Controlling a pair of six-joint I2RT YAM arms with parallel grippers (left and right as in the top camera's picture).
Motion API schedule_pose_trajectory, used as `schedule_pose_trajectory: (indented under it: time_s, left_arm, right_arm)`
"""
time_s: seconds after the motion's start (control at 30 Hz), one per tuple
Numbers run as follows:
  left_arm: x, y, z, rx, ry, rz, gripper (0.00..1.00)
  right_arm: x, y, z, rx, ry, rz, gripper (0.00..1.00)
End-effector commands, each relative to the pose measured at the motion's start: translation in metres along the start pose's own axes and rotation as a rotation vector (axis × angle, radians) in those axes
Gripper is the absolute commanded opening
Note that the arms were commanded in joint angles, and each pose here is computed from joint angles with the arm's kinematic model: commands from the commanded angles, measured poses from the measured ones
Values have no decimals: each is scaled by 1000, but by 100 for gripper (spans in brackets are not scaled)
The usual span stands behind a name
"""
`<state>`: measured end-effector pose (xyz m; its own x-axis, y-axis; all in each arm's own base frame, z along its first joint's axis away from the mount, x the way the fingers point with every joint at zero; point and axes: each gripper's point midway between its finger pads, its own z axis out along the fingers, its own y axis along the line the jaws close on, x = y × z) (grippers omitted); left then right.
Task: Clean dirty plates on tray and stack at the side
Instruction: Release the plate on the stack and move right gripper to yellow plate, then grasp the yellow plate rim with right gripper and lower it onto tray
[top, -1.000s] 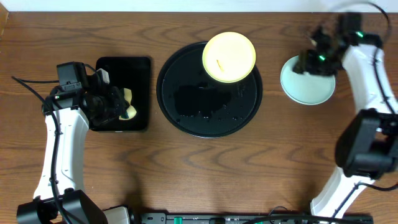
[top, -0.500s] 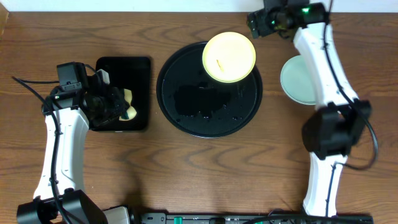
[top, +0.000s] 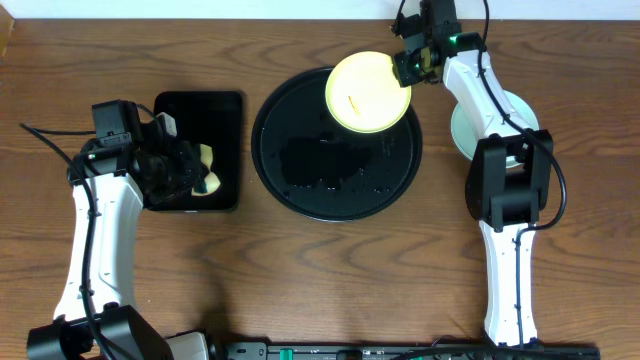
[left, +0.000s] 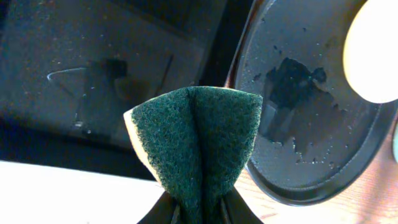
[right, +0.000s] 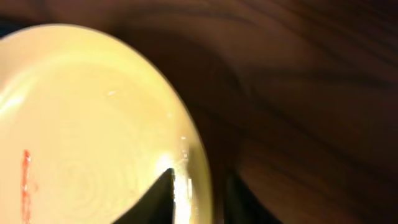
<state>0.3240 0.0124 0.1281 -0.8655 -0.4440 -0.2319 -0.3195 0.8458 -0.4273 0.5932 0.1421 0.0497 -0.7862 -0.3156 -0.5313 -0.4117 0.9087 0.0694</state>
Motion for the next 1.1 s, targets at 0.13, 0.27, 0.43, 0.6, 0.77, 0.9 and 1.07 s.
schedule_pose_trajectory:
  time_s: [0.13,0.27,0.43,0.6,0.77,0.9,1.07]
  left_arm:
    - [-5,5,-2,-33,-12,12,15]
    - [-5,5,-2,-33,-12,12,15]
    - [-5,5,-2,-33,-12,12,15]
    - [-5,5,-2,-33,-12,12,15]
    - [-5,5,-2,-33,-12,12,16]
    - [-5,5,-2,-33,-12,12,16]
    - [-3,6,-2,-35,-4,9,17]
  right_arm:
    - [17,11,-4,-39,73,8,23]
    - [19,10,-5,-36,83,11,12]
    - [34,14,-6,-47,147,23,1]
    - [49,-1,-23,66,225,102,1]
    - [65,8,-65,83,316,227,1]
    - [72,17,-90,100,359,420,1]
    - [91,46,-94,47,458,559,1]
